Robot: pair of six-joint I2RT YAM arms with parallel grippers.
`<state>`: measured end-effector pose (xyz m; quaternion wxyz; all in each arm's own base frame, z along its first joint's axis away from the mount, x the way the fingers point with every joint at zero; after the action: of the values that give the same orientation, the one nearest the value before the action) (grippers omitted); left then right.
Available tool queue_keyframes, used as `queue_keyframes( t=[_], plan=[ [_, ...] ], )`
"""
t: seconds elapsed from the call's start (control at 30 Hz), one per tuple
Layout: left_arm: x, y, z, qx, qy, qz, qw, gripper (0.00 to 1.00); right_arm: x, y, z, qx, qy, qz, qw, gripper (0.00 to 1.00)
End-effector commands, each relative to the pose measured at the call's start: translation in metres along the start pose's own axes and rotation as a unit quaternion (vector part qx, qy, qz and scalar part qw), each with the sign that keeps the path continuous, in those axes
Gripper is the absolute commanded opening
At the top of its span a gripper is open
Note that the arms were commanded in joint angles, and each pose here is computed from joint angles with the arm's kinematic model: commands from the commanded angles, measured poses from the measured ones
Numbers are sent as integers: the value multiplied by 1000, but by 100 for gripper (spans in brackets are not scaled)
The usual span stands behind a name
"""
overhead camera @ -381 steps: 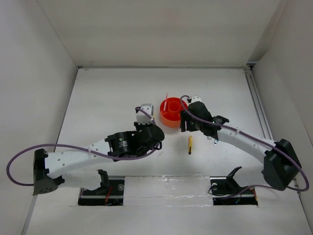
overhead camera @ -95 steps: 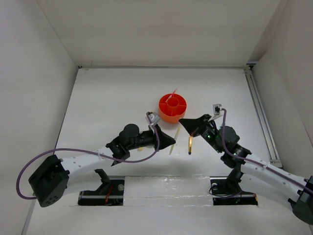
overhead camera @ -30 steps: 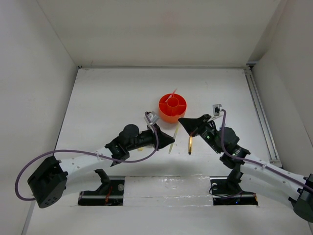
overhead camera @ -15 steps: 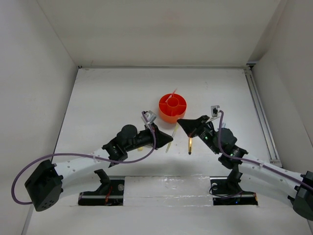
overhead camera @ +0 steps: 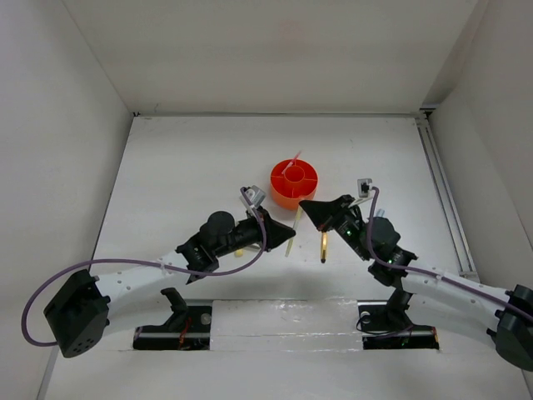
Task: Sort the stationery into containers
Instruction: Close the pen cap on the pen.
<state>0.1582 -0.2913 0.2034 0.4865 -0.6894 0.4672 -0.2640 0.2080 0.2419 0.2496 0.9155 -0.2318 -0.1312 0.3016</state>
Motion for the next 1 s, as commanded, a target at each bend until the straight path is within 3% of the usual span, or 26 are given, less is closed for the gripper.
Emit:
queue_keyframes(
  t=[0.0,0.97],
  plan=[
    [7,-61,-15,19,19,-102,994,0,0,10,5,4,-19,16,1000,0],
    [9,-88,-14,57,-1,-141,988,0,-5,28,-5,-15,-9,49,999,0]
  ],
)
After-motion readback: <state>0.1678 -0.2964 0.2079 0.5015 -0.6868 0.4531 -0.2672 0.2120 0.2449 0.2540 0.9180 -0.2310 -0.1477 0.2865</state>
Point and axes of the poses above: each gripper's point midway between its finger pads, its own x axis out along the fingers, its own z axis along the line the jaws close on, y = z × x, the point moved 3 cm from there along -x, back along the fingers, and after that the axes turned 14 degrees about x, right-handed, at the moved point
